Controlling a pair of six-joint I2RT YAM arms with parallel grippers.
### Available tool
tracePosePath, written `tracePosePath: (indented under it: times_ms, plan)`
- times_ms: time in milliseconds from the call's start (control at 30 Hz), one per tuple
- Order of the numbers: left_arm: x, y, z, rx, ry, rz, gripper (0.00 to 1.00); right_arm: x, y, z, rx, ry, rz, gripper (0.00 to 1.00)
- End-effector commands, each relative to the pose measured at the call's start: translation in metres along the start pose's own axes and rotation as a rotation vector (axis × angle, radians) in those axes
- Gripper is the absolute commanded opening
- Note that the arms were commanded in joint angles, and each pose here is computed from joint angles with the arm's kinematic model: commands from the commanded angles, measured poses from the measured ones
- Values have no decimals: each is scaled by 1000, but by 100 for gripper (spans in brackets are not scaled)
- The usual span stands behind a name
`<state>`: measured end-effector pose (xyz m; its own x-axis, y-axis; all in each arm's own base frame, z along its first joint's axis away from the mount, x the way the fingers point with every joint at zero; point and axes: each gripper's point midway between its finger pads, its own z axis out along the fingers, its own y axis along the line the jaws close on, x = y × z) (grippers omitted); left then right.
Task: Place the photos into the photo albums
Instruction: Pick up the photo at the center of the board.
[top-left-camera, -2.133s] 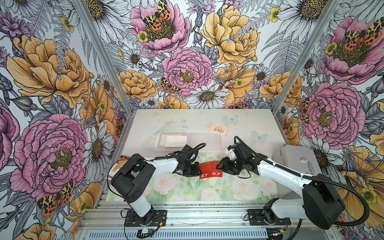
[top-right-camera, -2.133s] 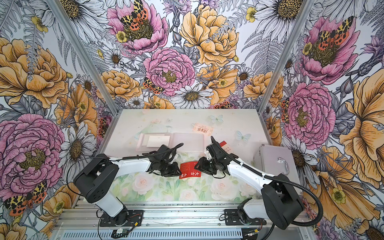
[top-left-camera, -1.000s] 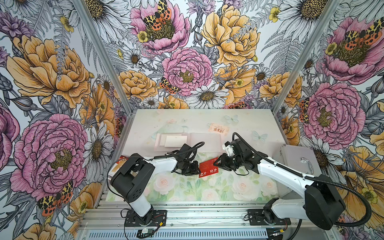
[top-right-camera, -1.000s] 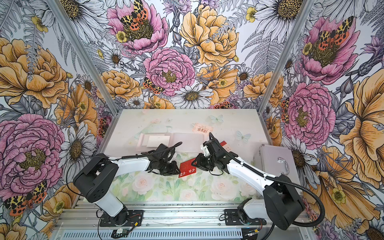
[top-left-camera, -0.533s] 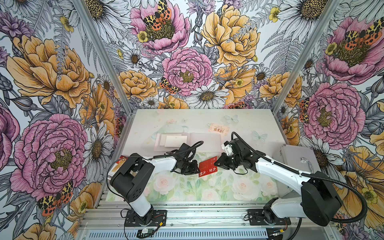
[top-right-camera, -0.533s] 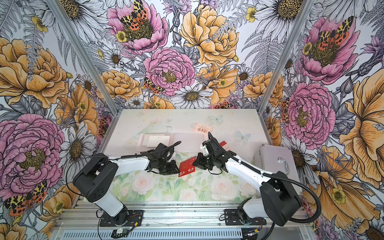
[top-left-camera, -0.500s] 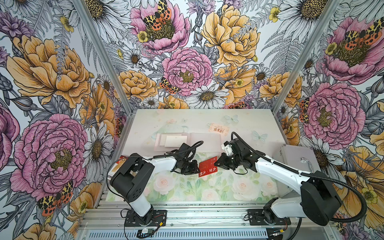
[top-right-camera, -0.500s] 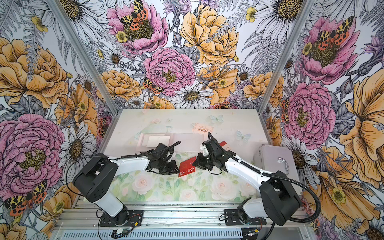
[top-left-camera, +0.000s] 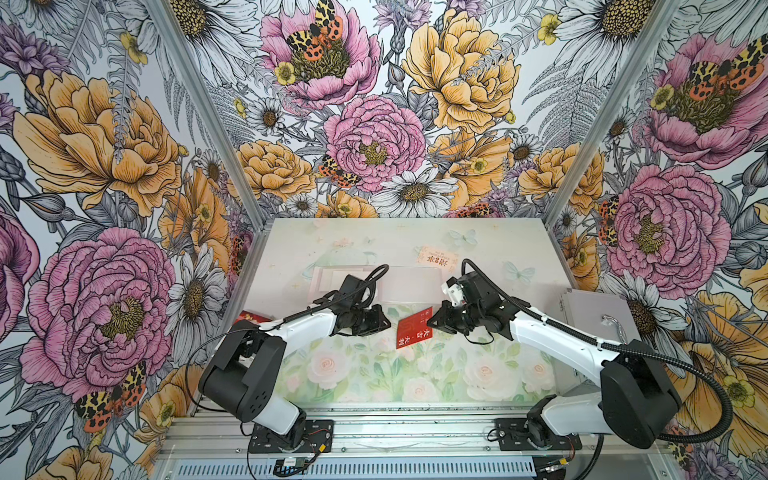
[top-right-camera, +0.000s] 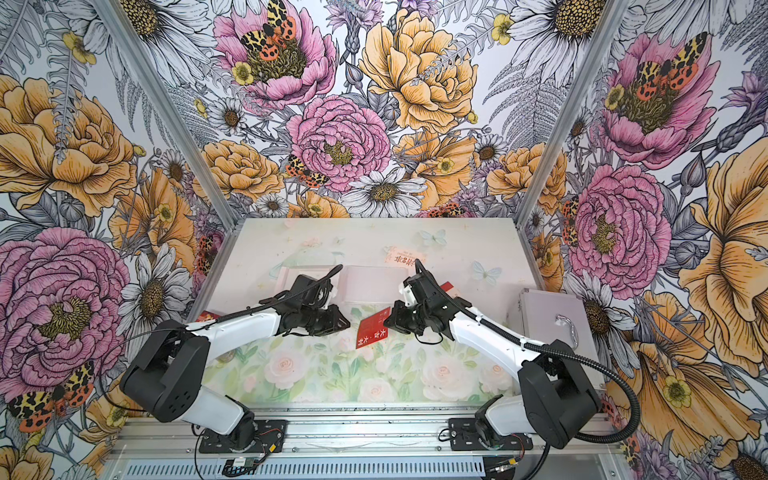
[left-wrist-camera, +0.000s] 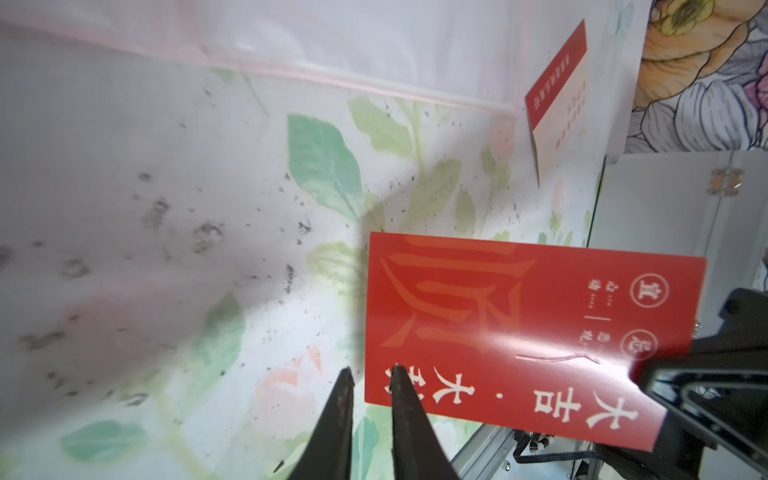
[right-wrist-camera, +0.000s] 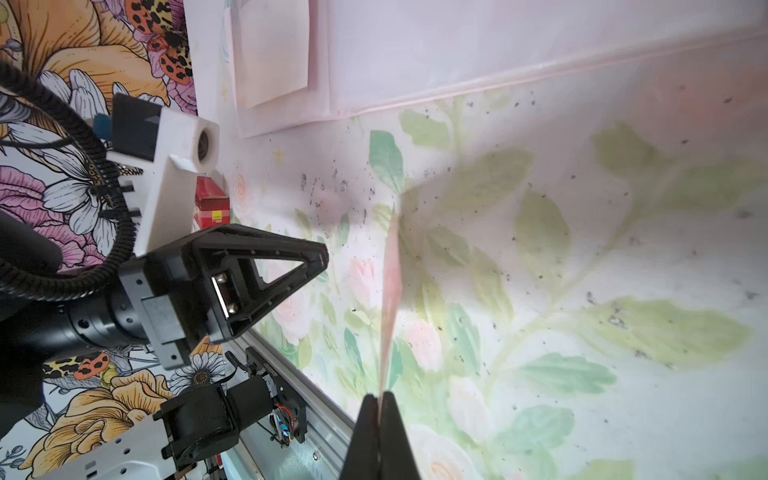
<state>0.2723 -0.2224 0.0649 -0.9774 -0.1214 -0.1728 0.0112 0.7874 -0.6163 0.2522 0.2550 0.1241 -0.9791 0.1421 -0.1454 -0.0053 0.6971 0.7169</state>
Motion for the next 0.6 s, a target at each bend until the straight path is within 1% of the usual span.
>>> tracePosePath:
  times_ms: [0,233,367,567]
  plan:
    - [-21,6,-23,15,-81,-8,20,-12,15,-4,-37,-14,-39,0]
    - [-55,28,-61,47,-183,-105,21,-26,16,-15,-8,-40,-84,0]
    - [-69,38,-79,42,-249,-126,22,-40,18,-16,-7,-57,-95,0]
    - [-87,47,-98,57,-301,-157,22,-60,31,-17,-21,-82,-129,0]
